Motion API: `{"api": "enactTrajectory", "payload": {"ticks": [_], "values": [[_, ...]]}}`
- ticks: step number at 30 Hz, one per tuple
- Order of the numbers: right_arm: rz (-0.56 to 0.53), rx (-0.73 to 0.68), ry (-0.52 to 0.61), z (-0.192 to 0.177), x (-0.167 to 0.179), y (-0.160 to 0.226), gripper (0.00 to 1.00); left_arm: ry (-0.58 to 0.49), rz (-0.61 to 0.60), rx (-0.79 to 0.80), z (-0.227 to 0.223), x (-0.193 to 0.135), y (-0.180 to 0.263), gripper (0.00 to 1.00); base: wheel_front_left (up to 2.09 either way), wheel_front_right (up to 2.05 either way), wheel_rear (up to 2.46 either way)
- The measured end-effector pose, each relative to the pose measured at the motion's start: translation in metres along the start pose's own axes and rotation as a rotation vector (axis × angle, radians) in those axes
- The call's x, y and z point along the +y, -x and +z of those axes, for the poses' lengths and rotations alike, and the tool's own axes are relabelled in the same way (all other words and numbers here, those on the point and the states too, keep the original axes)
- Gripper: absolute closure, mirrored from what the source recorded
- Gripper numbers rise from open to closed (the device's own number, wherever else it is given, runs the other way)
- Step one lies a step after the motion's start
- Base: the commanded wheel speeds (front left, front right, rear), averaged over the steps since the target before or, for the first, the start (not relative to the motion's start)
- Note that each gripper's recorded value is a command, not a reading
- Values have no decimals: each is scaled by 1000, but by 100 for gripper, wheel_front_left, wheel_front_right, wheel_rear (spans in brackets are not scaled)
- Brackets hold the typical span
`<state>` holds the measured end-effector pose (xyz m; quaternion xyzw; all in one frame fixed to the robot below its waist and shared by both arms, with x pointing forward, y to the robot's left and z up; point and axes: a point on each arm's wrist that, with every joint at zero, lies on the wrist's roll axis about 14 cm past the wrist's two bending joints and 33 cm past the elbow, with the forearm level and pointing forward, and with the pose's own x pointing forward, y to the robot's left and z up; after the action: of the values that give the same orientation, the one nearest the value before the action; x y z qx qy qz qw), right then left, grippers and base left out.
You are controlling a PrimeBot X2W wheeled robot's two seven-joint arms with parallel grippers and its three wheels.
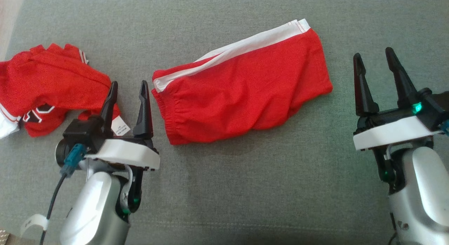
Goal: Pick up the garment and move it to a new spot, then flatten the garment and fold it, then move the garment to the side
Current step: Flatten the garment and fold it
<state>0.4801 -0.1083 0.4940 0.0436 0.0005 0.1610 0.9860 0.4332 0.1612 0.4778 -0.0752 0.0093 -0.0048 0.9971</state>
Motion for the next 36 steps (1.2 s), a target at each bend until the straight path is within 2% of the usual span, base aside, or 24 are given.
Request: {"api": "enactTrajectory", "payload": {"ticks": [10, 19, 24, 28, 29, 30, 31, 36], "values": [[5, 50, -5, -13, 1, -1, 0, -5, 0, 3, -2, 1, -4, 0, 0, 0, 0], [74, 309, 55, -73, 2, -32, 0, -16, -28, -1, -3, -5, -21, 0, 0, 0, 0], [105, 525, 38, -126, 11, -22, 0, -13, -21, 14, -9, -4, -23, 0, 0, 0, 0], [124, 593, 27, -132, 16, -29, 0, -11, -20, 30, -15, -4, -23, 0, 0, 0, 0], [131, 600, 28, -131, 18, -31, 14, -11, -21, 31, -15, -4, -23, 0, 0, 0, 0], [135, 605, 21, -131, 19, -31, 54, -10, -22, 32, -16, -5, -23, 0, 0, 0, 0], [139, 613, 10, -132, 21, -30, 100, -10, -25, 34, -16, -6, -23, 0, 0, 0, 0], [145, 610, -25, -129, 24, -28, 100, -8, -38, 33, -17, -10, -25, 0, 0, 0, 0]]}}
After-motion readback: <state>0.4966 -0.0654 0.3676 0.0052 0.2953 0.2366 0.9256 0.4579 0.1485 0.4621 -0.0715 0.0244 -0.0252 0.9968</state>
